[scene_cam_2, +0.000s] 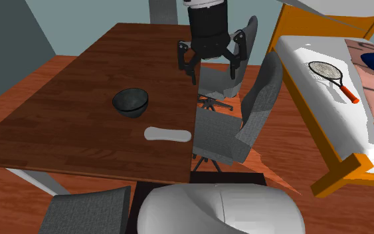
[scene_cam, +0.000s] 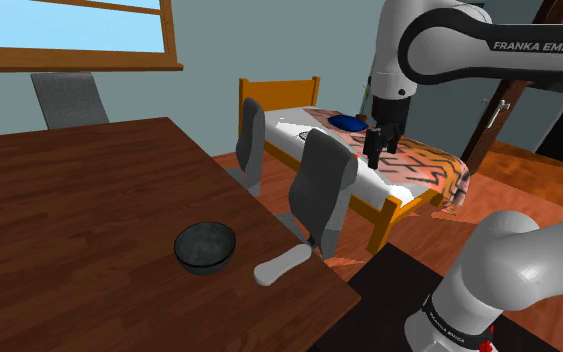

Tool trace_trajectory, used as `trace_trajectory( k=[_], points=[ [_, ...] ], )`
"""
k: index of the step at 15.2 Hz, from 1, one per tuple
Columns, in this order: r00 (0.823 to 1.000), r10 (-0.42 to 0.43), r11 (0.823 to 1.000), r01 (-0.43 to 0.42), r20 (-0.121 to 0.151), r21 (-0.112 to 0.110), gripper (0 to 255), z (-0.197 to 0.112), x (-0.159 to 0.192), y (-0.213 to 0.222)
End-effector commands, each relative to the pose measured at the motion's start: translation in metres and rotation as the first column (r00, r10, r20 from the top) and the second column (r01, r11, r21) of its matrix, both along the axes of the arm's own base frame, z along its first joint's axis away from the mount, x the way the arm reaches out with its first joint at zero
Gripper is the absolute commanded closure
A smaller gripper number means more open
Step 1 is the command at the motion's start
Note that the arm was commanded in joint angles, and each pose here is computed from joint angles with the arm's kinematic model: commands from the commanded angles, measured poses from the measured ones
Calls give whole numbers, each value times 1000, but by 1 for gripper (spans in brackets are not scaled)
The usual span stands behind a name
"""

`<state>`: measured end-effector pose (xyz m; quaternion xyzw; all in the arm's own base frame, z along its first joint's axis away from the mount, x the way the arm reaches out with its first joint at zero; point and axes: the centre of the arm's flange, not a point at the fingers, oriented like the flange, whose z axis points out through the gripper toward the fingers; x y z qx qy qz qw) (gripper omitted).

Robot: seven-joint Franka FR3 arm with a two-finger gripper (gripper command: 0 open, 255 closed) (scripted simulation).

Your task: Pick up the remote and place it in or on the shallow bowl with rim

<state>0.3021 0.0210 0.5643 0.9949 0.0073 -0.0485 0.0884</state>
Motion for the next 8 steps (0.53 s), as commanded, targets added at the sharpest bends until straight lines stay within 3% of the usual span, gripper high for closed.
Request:
trace_trajectory(
  k=[1,4,8],
  points=[
    [1000,0,1000,0,0,0,0,0,0,0],
    [991,137,990,-137,-4,23,0,-33,18,0],
    [949,315,948,-314,-4,54,0,-77,42,4]
  ],
)
